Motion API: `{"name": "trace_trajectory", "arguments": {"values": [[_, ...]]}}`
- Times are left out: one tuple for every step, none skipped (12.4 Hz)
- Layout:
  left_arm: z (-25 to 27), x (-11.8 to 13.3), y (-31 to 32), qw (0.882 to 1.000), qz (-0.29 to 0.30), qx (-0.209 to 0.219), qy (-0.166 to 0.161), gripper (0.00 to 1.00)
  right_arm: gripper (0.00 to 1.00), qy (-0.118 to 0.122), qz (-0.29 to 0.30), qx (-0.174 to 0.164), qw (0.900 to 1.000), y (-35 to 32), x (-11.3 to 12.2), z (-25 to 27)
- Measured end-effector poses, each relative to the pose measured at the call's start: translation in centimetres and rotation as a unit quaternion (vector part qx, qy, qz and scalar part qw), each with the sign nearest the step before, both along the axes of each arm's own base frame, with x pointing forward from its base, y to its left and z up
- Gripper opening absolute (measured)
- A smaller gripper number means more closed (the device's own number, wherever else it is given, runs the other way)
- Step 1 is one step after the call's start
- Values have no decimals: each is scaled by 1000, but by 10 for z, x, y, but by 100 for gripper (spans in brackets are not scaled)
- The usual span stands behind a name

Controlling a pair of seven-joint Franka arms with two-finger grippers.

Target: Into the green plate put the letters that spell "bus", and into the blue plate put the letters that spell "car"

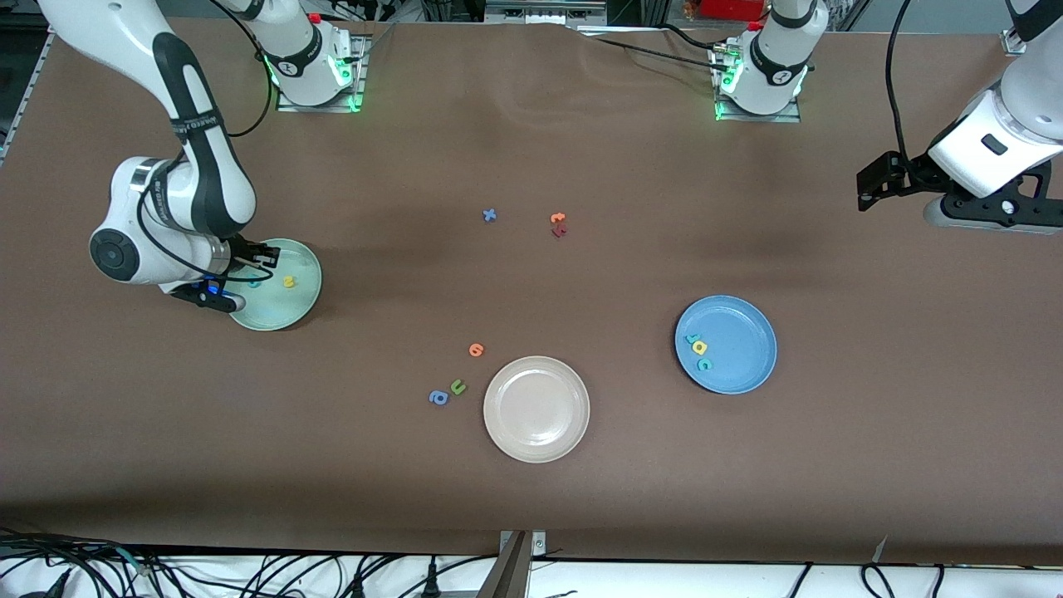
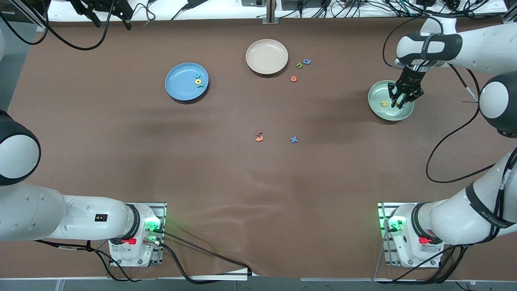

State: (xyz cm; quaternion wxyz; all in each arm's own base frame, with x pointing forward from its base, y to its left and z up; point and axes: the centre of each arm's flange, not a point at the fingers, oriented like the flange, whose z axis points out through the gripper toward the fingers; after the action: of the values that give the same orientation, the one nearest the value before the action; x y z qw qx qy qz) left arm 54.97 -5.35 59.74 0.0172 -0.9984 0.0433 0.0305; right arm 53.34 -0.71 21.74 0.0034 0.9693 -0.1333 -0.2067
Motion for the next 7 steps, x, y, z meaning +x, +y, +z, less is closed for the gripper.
{"name": "trace_trajectory", "arguments": {"values": [[1, 0, 0, 1000, 0, 0, -1, 100, 26, -1, 2, -2, 1000, 0, 0, -7], [1, 0, -1, 1000, 0, 0, -2, 100, 26, -1, 4, -4, 1000, 1, 1, -12], [2, 0, -1, 1000, -1, -1, -2, 100, 30, -1, 5, -5, 1000, 1, 1, -15], [3, 0, -1, 1000, -1, -1, -3, 100, 40, -2, 5, -5, 1000, 0, 1, -14], [3, 0, -1, 1000, -1, -1, -3, 100, 52, -6, 3, -5, 1000, -2, 3, -11], [3, 0, -1, 1000, -1, -1, -3, 100, 66, -11, 4, -3, 1000, -3, 6, -3], [3, 0, -1, 1000, -1, -1, -3, 100, 74, -13, 4, 1, 1000, -1, 13, 13]]}}
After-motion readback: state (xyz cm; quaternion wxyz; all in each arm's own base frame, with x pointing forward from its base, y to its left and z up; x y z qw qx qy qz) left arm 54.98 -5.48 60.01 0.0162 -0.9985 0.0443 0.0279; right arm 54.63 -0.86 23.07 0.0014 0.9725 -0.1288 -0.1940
